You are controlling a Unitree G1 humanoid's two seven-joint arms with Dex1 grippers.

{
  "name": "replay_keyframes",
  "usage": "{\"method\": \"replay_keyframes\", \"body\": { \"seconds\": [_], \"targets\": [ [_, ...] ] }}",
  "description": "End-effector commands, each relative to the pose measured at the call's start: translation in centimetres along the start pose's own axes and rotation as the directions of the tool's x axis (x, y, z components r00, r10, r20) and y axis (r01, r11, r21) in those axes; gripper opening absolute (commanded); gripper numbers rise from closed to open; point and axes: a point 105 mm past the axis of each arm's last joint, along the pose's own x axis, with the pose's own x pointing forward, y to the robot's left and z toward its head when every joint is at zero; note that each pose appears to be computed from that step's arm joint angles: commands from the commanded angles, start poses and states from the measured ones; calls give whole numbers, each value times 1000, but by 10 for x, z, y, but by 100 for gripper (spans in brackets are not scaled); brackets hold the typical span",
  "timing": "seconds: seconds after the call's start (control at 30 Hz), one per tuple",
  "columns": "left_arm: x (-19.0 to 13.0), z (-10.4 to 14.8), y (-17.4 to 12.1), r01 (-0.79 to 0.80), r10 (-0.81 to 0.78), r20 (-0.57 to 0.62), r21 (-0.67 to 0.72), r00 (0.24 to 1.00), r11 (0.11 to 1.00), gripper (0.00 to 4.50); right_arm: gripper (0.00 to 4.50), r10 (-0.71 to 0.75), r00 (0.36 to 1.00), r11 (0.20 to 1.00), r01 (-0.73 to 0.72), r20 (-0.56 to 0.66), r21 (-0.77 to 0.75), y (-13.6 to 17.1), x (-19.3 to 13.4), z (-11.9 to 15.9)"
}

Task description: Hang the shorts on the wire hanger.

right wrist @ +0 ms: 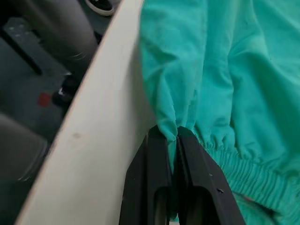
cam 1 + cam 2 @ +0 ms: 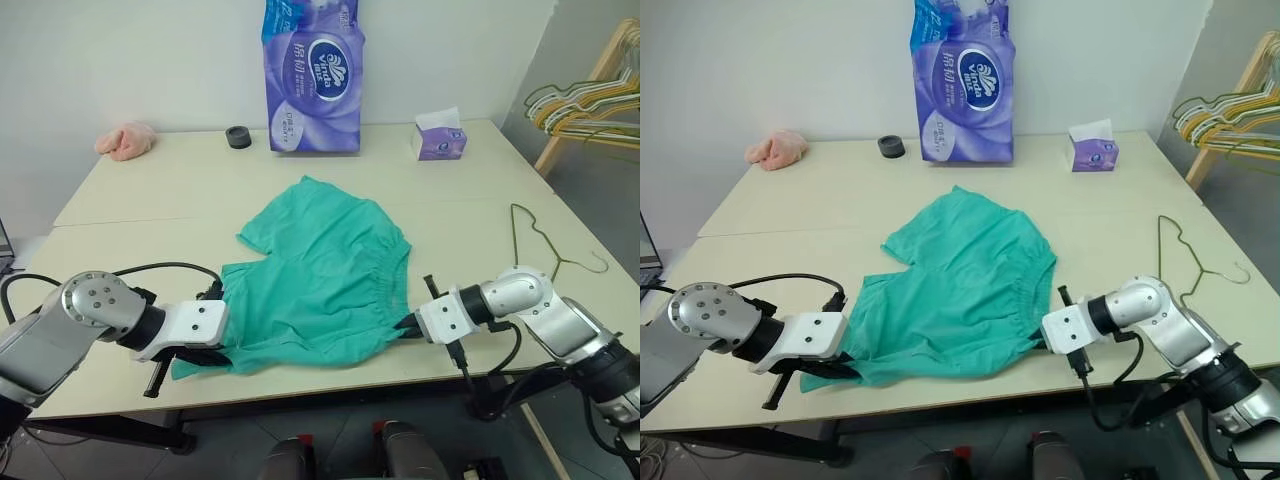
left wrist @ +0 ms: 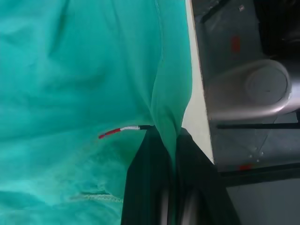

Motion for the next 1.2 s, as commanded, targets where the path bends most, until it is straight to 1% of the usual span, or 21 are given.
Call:
{"method": "replay_keyframes", "body": {
  "seconds": [0.03,0.13,0.3,0.37,0.47,0.5,0.57,0.63,0.7,0.77,0.8,0.83,0.87,0.9,0.93,0.97,1.07,1.1,1.13,1.17,1.2],
  "targets": [
    [0,5,2,-16,16,13,0,1000,1000,2,0,16,1000,1000,-15,-11,4,1,-2,7],
    [2,0,-3,17,-17,4,-14,1000,1000,59,77,40,999,998,-39,-16,40,4,-4,10],
    [0,3,-14,77,-75,37,-33,996,997,204,243,90,996,993,-88,-21,81,11,-18,16],
    [-1,11,-22,122,-117,97,-53,988,991,259,307,95,995,989,-94,-3,111,10,-28,21],
    [-3,24,-27,150,-132,198,-75,971,986,348,409,29,999,986,-35,39,161,-2,-43,30],
    [-4,27,-22,122,-101,225,-83,969,989,371,410,-10,998,982,-1,58,186,-7,-48,32],
    [-10,38,-3,28,12,319,-119,948,992,371,410,-115,990,965,93,78,243,-20,-58,33],
    [-15,56,24,-110,176,435,-173,883,979,371,410,-255,963,927,219,85,303,-36,-67,29],
    [-14,68,46,-249,323,489,-211,810,945,371,410,-411,909,859,358,75,366,-49,-76,23],
    [-8,74,57,-323,407,512,-248,757,913,371,410,-537,843,771,480,23,417,-54,-83,8],
    [-5,76,63,-360,453,516,-275,727,892,388,410,-623,781,683,572,-47,455,-54,-89,-9],
    [0,83,65,-364,460,534,-281,710,888,407,427,-688,716,594,646,-113,479,-53,-95,-24],
    [4,87,66,-364,461,546,-282,700,888,428,448,-724,672,534,689,-157,490,-51,-99,-34],
    [7,94,68,-372,463,562,-277,685,886,448,450,-756,622,458,725,-203,515,-46,-103,-44],
    [8,98,69,-377,464,573,-273,676,885,448,450,-771,595,415,740,-227,529,-44,-105,-50],
    [9,102,72,-391,469,583,-265,663,881,448,450,-794,540,345,779,-279,524,-41,-109,-59],
    [9,112,81,-419,468,605,-233,644,877,448,450,-821,328,75,873,-468,481,-37,-129,-92],
    [9,114,83,-425,466,607,-223,644,877,448,450,-812,283,18,887,-511,462,-35,-133,-99],
    [10,115,84,-419,451,610,-207,651,884,448,450,-793,218,-65,898,-569,435,-32,-140,-109],
    [12,118,84,-413,417,609,-156,675,897,448,450,-766,175,-157,882,-618,444,-27,-144,-120],
    [14,119,84,-407,391,607,-120,692,905,448,450,-746,154,-216,865,-648,454,-23,-146,-127]
  ]
}}
